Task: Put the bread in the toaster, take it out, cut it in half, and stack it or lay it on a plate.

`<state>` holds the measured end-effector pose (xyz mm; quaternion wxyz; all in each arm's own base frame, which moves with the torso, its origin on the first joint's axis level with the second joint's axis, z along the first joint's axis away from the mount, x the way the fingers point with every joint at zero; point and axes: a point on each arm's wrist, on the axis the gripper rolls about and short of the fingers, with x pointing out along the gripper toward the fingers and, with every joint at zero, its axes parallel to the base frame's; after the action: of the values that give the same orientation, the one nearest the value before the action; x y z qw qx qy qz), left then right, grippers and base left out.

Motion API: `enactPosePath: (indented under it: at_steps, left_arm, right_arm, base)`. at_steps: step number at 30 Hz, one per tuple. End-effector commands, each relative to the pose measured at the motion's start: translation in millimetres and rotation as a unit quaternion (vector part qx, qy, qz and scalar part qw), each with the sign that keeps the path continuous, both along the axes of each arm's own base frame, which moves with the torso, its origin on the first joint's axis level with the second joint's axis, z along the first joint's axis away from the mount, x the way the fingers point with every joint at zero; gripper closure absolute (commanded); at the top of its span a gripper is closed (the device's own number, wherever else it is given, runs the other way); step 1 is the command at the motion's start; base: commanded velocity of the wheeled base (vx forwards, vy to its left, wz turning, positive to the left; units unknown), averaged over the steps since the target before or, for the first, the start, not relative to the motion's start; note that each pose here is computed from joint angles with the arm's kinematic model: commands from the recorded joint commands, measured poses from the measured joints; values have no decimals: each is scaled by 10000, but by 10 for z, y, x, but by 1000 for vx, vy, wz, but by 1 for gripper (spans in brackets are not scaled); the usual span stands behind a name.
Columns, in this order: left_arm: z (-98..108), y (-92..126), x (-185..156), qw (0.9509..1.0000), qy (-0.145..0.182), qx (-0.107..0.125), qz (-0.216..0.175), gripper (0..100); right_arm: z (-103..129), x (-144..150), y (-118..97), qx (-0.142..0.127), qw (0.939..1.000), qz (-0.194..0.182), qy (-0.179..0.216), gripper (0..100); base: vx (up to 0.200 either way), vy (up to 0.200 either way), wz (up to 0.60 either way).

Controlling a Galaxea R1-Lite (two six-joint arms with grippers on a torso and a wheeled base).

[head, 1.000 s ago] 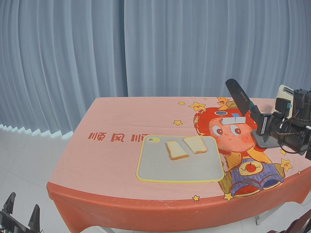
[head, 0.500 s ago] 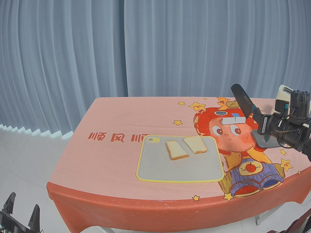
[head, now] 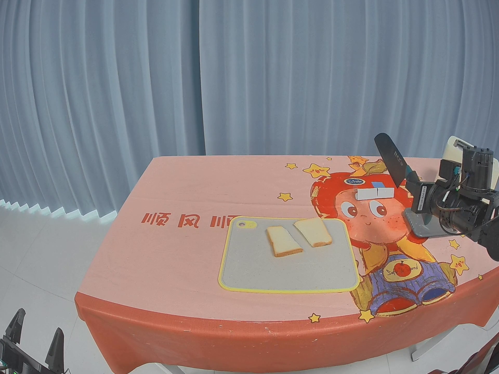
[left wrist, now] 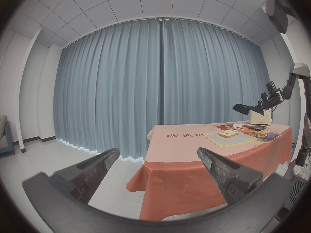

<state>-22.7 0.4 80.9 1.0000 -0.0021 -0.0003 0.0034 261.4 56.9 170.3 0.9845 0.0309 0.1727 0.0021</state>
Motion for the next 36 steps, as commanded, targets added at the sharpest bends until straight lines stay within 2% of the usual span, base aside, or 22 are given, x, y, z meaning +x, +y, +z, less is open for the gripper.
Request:
enactPosePath:
  at_steps: [1,27,36]
  left_arm:
    - [-48,0,14,10000,95,-1,4,0]
    - [-48,0,14,10000,95,-1,4,0]
    - [-48,0,14,10000,95,-1,4,0]
  right_arm:
    - [-43,33,-13,-25,10000,-33,74,100]
    - [-61,50,-47,-40,9999,-100,112,100]
    - [-144,93,-38,-64,9996,-95,262,100]
  base:
    - [0,0,0]
    - [0,0,0]
    - [0,0,0]
